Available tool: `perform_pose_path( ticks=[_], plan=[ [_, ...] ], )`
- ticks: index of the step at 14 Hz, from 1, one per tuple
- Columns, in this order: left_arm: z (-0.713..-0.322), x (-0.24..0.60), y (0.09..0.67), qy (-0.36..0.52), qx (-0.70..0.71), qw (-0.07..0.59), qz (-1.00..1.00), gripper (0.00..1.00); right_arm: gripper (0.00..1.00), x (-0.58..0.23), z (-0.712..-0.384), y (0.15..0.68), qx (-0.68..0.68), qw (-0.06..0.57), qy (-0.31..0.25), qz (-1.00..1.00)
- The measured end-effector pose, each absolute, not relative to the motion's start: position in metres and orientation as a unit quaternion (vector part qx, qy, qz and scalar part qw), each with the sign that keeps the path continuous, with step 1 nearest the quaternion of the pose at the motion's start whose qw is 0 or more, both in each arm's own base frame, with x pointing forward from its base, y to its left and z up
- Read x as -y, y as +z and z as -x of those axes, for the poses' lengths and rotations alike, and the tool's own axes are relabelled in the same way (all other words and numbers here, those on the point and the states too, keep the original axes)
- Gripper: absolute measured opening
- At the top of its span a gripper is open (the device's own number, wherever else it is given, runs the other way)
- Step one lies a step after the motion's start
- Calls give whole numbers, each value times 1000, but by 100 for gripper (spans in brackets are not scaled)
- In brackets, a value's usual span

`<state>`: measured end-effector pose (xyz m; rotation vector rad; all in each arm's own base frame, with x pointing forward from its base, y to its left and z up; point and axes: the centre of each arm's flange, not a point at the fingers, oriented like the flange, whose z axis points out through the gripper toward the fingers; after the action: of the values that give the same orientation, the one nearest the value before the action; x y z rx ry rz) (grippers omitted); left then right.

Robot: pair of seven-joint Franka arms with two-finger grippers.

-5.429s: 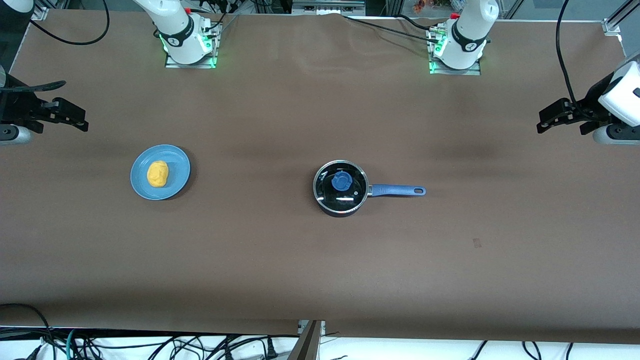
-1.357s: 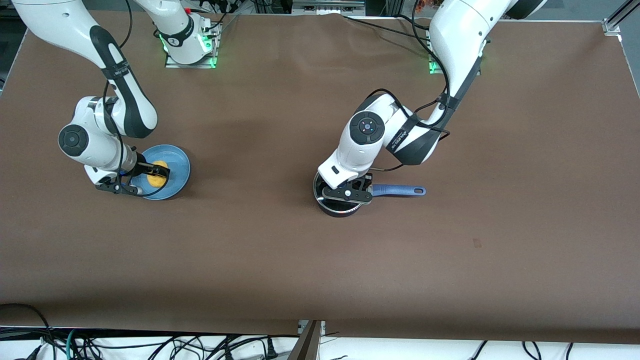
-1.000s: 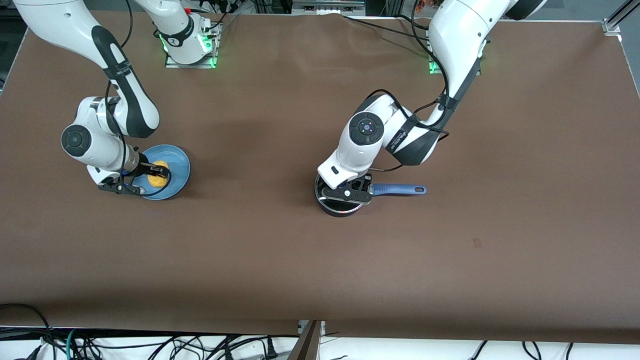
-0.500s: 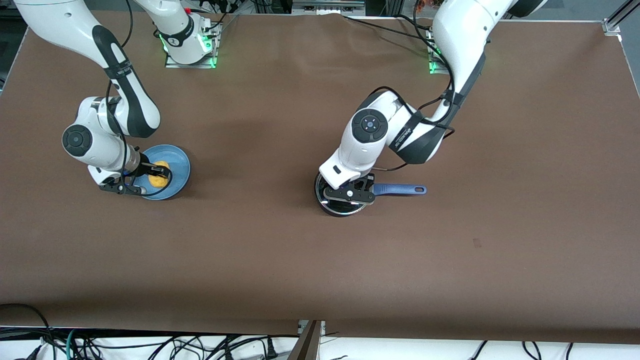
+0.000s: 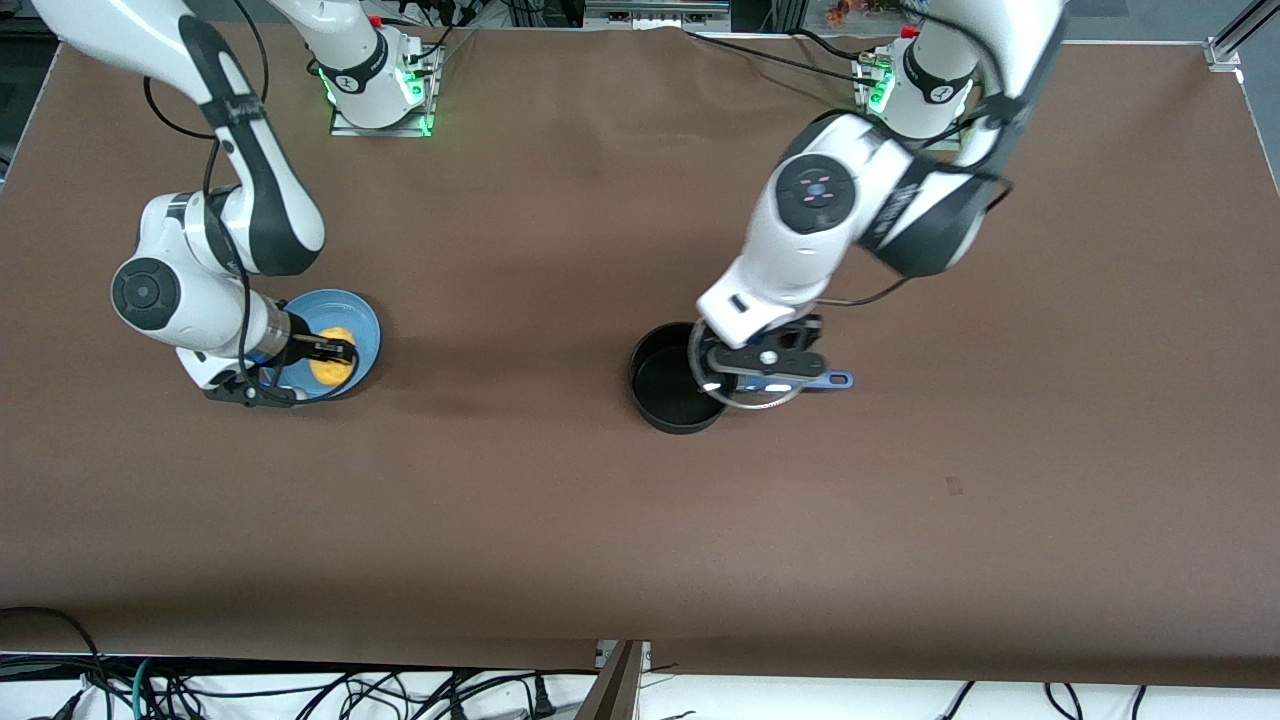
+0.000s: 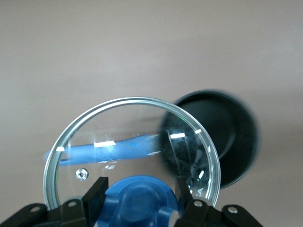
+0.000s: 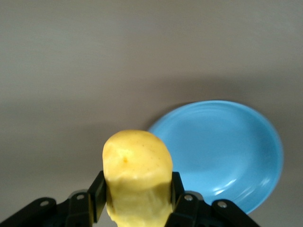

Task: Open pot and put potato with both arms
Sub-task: 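Lift the lid with the left gripper while the right gripper lifts the potato, then drop the potato into the pot while the left gripper lowers the lid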

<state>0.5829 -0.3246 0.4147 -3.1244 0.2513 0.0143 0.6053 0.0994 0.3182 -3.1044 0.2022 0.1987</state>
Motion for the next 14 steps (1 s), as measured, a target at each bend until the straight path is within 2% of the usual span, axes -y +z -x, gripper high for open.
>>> perform_pose_path(
  ticks=[3, 6, 9, 14],
  plan=[
    [-582, 229, 437, 22, -130, -4, 991, 63, 57, -207, -610, 365, -100, 22, 49, 994],
    [-576, 123, 431, 42, -178, -4, 983, 63, 57, -309, -596, 365, -139, 31, 43, 989],
    [-566, 50, 384, 48, -205, -18, 977, 63, 57, -389, -587, 360, -168, 50, 38, 984],
    [-546, 2, 289, -10, -231, -21, 973, 63, 57, -481, -567, 326, -173, 114, 3, 978]
  ],
)
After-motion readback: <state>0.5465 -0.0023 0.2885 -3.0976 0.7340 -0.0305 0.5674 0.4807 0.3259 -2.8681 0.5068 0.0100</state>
